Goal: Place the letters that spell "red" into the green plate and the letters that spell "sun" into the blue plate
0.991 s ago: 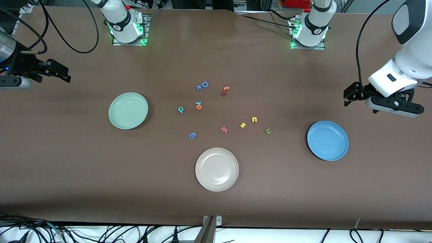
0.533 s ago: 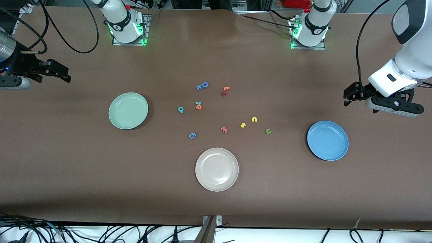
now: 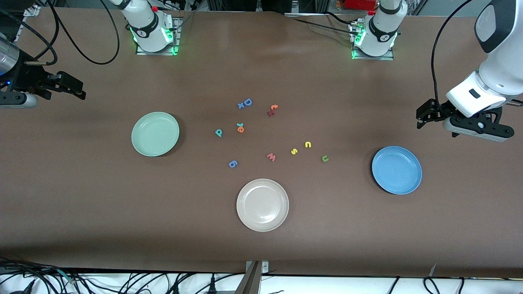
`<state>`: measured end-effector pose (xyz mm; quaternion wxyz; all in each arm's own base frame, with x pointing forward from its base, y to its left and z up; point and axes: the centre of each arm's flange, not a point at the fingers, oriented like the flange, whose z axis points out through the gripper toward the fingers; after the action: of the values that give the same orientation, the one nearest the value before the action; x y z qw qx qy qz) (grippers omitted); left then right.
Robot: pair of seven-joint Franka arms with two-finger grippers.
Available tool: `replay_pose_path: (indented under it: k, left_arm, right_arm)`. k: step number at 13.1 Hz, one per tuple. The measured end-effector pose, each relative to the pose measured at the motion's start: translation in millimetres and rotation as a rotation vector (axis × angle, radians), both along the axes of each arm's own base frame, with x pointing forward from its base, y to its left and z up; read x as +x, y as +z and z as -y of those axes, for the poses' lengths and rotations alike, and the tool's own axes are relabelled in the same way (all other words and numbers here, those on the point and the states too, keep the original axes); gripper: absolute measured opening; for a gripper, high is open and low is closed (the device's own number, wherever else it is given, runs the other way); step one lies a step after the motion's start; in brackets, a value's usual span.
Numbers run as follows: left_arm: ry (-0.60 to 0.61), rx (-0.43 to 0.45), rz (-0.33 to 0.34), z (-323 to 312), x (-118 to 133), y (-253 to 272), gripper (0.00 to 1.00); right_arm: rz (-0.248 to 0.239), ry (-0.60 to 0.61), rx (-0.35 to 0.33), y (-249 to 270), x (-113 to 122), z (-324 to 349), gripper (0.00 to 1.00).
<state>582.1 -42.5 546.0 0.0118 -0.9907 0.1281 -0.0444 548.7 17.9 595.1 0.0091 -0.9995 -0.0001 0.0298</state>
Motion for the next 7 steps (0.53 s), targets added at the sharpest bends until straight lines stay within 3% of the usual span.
replay_pose_path:
  k: [7]
  left_arm:
    - [0.0, 0.0, 0.0, 0.0, 0.1, 0.2, 1.0]
  right_arm:
    - [-0.02, 0.001, -0.001, -2.6, -2.0, -0.4, 1.0]
